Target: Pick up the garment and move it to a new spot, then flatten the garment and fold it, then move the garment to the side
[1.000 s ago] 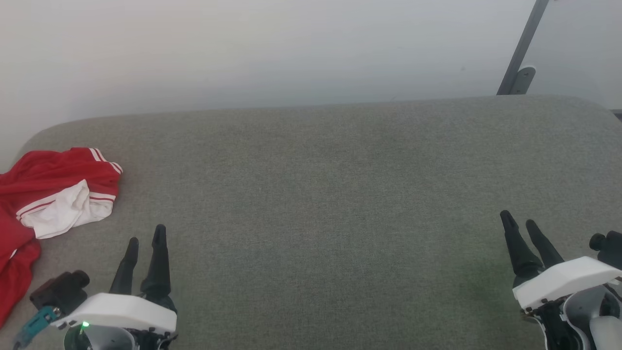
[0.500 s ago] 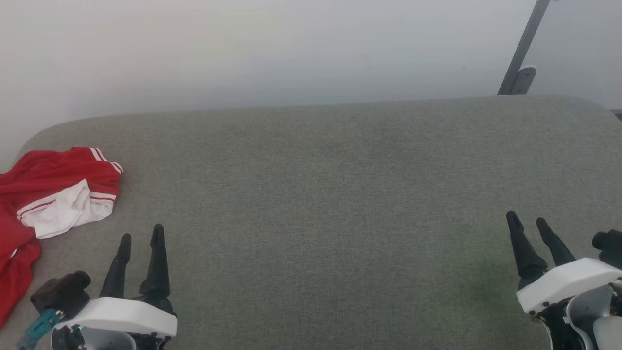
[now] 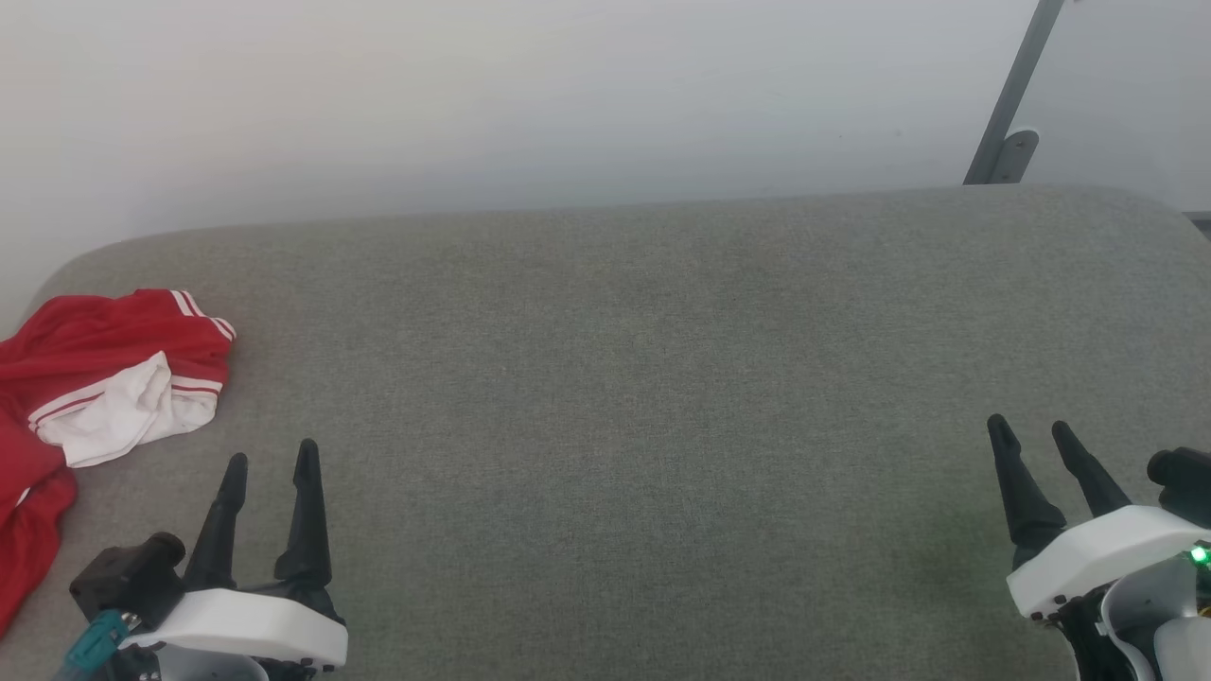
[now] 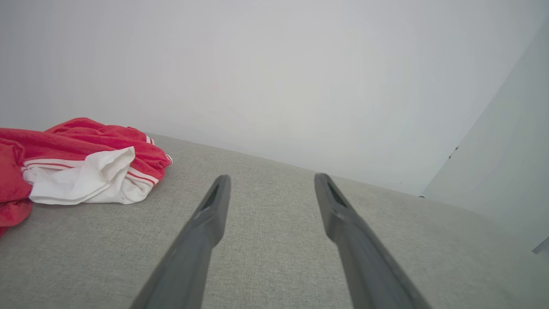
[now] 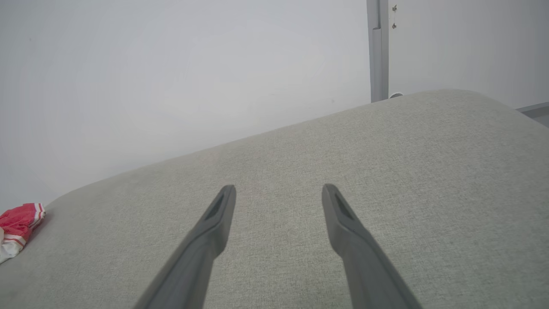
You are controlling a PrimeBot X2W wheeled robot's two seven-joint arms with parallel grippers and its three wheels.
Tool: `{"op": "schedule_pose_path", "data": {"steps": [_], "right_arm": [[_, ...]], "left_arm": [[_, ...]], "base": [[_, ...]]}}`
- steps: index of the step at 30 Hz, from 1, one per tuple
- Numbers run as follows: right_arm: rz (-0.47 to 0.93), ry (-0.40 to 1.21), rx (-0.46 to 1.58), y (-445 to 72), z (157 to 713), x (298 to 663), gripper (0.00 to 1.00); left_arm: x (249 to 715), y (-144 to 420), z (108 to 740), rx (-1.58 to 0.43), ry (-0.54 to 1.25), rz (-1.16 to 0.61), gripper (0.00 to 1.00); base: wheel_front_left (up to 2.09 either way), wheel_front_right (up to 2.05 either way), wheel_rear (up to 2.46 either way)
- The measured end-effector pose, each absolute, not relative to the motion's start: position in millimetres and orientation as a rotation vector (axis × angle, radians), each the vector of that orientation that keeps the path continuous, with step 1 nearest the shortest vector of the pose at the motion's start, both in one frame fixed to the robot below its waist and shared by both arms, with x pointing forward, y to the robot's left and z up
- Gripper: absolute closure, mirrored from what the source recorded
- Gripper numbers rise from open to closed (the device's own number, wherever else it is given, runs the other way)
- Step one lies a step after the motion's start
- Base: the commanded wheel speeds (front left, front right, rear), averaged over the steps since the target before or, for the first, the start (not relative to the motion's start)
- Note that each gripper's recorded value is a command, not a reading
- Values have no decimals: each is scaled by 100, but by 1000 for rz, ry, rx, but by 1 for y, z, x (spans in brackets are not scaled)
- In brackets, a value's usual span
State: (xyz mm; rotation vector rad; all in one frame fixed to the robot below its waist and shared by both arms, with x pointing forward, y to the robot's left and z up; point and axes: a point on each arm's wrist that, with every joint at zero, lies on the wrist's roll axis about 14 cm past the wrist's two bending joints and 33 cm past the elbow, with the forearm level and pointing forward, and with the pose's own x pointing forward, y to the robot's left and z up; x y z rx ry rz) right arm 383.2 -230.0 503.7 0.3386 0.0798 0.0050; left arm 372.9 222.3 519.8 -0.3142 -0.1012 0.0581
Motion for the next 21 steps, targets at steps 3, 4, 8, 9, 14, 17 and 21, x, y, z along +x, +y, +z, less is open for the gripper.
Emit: {"op": "schedule_pose_path", "data": {"steps": [3,4,8,9,14,17,21], "right_arm": [[7,80,311,-231,504,383,0],[7,81,303,-231,504,383,0],[11,82,280,-231,504,383,0],[12,82,273,-231,505,383,0],[16,78,235,-231,506,383,0],[18,71,217,-231,508,383,0],[22,69,187,-231,510,384,0]], "left_arm": [[373,222,522,-290,-111,55,0],[373,222,522,-284,-114,54,0],[372,221,523,-256,-117,46,0],[372,221,523,-249,-119,44,0],[372,221,525,-218,-128,42,0],[372,220,527,-194,-136,35,0],[371,220,527,-169,-142,34,0]], "base": [[0,0,0],[0,0,0],[0,0,0],[0,0,0],[0,0,0],[0,0,0],[0,0,0]]}}
